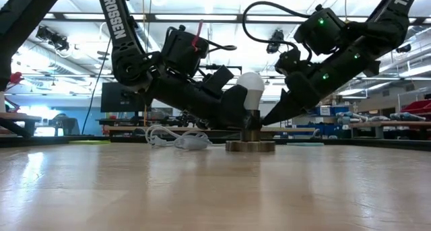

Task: Screw lightbulb
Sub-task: Remove the light bulb from the lamp

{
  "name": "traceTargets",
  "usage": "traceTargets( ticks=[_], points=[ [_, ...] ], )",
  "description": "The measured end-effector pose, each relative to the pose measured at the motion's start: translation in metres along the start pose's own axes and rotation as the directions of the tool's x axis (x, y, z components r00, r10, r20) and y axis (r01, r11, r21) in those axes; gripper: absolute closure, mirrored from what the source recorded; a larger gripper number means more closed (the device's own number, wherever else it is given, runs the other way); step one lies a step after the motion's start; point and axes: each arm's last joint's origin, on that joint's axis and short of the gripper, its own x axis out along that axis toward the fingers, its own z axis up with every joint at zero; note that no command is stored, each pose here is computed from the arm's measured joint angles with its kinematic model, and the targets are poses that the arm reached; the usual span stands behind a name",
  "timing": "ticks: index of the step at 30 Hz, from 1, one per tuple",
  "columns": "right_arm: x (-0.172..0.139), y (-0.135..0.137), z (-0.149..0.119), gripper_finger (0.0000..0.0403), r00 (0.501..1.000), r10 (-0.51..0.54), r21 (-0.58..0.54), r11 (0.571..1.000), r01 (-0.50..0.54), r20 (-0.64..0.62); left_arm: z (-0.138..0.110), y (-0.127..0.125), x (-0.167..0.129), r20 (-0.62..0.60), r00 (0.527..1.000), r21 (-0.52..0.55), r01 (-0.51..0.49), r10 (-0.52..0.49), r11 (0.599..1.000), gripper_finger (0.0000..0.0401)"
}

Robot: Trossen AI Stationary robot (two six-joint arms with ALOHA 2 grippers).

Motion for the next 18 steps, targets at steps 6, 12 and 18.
traceTargets(
  ticks=[6,12,18],
  points=[
    [-0.002,0.001,0.002,0.0398,1.0,0.01,0.001,1.0,-0.01,0.012,-0.001,-0.006,-0.001,0.0,1.0,0.066,0.004,-0.004,0.998,0.0238],
    [-0.016,0.0,0.011,0.0398,0.999,0.024,0.003,1.0,-0.025,0.031,0.0,-0.01,-0.003,-0.018,0.999,0.114,0.041,-0.039,0.993,0.0239],
    [-0.041,-0.004,0.023,0.0396,0.998,0.026,0.005,1.0,-0.026,0.051,0.018,-0.01,-0.017,-0.103,0.994,0.196,0.056,-0.036,0.979,0.0239]
  ],
)
